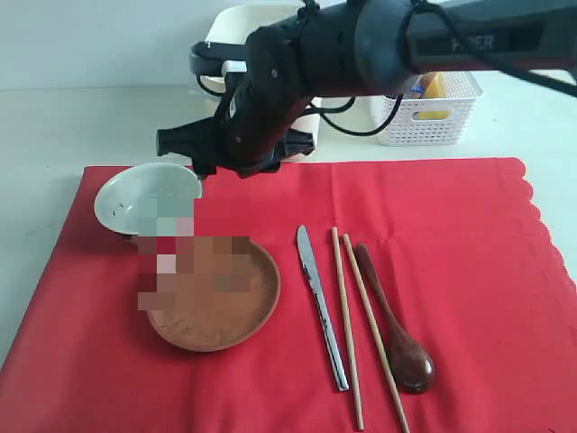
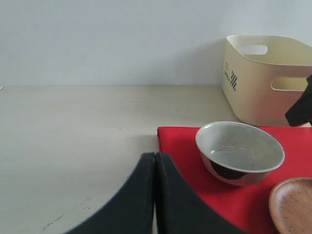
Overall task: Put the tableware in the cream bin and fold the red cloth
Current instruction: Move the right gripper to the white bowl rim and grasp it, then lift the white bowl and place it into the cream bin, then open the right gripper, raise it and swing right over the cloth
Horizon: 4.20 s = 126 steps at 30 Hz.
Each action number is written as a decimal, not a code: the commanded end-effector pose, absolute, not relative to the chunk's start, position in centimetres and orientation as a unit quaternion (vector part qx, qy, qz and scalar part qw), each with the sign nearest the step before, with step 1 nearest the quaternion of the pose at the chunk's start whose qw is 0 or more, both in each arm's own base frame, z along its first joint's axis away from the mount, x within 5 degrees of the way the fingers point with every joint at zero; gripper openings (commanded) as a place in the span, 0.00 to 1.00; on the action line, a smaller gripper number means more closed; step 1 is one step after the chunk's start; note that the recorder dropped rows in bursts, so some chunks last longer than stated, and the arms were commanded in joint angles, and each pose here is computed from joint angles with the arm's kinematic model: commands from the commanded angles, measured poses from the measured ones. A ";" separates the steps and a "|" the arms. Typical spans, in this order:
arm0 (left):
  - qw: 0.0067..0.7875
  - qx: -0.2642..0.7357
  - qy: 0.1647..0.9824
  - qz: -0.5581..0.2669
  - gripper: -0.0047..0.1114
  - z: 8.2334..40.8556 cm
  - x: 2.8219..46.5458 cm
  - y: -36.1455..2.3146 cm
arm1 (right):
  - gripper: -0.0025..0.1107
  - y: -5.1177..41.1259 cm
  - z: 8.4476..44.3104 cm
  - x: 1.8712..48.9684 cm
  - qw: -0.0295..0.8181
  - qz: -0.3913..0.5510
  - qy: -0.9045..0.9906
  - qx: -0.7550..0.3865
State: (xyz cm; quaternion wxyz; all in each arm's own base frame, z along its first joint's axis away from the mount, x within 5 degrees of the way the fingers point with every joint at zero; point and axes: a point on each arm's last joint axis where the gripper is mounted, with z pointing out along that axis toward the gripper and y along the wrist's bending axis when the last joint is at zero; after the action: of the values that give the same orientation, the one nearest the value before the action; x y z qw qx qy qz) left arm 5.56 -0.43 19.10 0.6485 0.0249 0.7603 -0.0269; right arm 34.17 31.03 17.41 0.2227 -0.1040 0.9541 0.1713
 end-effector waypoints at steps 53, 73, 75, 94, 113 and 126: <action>0.651 0.025 0.758 -0.026 0.05 19.2 5.5 -0.4 | 0.02 24.0 28.3 39.7 0.372 0.271 0.887 -0.035; 0.651 0.025 0.758 -0.026 0.05 19.2 5.5 -0.4 | 0.02 20.4 21.9 45.3 0.417 0.252 0.872 0.055; 0.651 0.025 0.758 -0.026 0.05 19.2 5.5 -0.4 | 0.02 20.4 21.9 45.3 0.417 0.252 0.872 0.055; 0.651 0.025 0.758 -0.026 0.05 19.2 5.5 -0.4 | 0.42 20.3 22.1 45.5 0.433 0.251 0.864 0.053; 0.651 0.025 0.758 -0.026 0.05 19.2 5.5 -0.4 | 0.44 20.3 22.1 45.5 0.429 0.251 0.866 0.052; 0.651 0.025 0.758 -0.026 0.05 19.2 5.5 -0.4 | 0.44 20.3 22.7 45.0 0.420 0.247 0.873 0.041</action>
State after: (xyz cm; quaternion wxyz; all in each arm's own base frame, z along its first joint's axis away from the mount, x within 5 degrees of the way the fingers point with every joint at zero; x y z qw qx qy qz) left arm 5.56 -0.43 19.10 0.6485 0.0249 0.7603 -0.0269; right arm 45.22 20.54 21.53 0.4113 0.0539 0.8746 0.2512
